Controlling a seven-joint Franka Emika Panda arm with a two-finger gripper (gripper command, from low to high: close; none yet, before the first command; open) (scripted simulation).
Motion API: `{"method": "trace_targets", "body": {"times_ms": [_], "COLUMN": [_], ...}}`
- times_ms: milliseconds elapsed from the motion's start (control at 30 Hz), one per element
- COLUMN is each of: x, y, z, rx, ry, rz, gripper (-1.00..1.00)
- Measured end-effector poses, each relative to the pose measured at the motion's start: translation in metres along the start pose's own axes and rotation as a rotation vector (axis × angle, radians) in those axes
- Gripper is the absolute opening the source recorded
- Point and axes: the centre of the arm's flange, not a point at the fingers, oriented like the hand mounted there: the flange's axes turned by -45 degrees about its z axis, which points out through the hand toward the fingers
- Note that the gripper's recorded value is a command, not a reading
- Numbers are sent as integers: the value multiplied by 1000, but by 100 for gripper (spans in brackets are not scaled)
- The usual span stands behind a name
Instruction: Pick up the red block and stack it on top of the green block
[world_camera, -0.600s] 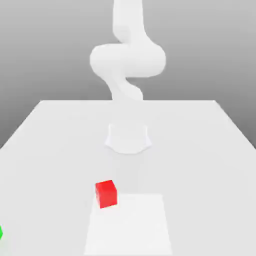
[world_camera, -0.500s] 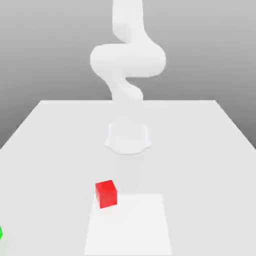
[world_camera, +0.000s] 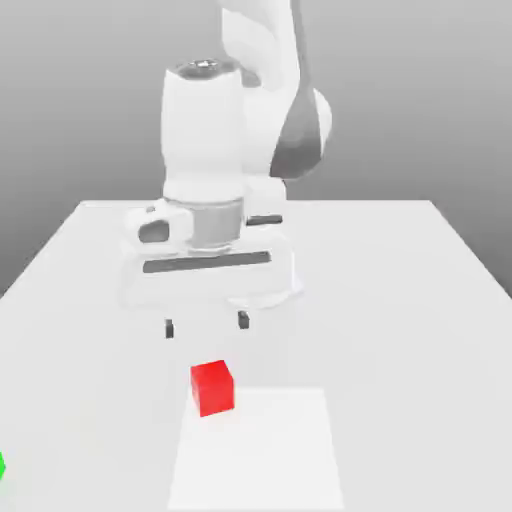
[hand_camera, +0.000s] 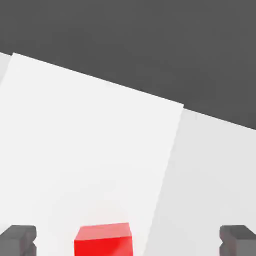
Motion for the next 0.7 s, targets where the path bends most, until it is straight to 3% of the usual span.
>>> {"method": "trace_targets", "body": {"times_ms": [167,200,433,700], "x": [-11,-12,-12,-10], "y": [-3,-3,-3,0], "z": [54,62,64,6], "rx": [11,10,11,13], "ry": [-25,-26,-27,-26], "rz": [-12,-12,-12,-4], "gripper": [0,-100,-100,-100]}}
